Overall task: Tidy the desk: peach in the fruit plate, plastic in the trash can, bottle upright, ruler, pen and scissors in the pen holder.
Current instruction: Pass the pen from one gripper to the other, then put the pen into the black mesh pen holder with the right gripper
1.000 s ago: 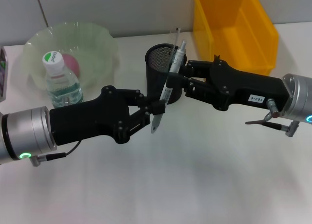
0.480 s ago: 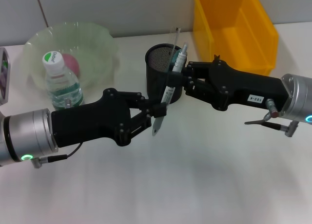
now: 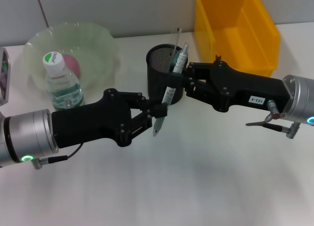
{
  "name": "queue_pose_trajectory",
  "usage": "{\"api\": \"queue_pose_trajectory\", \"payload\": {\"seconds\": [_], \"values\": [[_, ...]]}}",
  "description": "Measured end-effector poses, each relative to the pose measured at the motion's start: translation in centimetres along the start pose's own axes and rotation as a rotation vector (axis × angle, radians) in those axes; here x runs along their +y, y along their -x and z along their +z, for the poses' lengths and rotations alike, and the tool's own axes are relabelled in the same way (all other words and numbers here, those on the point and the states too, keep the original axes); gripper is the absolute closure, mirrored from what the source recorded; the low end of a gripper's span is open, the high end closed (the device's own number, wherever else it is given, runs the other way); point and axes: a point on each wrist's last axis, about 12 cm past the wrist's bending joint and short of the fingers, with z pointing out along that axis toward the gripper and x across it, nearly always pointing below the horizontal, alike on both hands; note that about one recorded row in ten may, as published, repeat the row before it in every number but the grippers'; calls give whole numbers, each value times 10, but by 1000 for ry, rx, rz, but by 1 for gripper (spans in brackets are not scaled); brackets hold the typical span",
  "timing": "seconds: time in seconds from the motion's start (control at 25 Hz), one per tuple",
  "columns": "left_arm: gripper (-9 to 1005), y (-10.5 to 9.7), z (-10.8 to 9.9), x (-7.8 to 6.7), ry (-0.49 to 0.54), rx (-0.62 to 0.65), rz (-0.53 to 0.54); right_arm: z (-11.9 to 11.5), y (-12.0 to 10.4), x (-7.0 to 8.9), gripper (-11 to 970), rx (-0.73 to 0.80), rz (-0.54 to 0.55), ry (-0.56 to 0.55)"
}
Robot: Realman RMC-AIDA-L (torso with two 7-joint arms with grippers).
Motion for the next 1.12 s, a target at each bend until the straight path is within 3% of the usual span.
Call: {"api": "queue_pose_trajectory", "payload": {"seconds": [0.84, 1.12], "values": [[825, -2, 0, -1, -7, 0, -9, -1, 0, 1, 787, -5, -1, 1], [613, -2, -1, -1, -7, 1, -14, 0, 0, 1, 786, -4, -2, 5]]}}
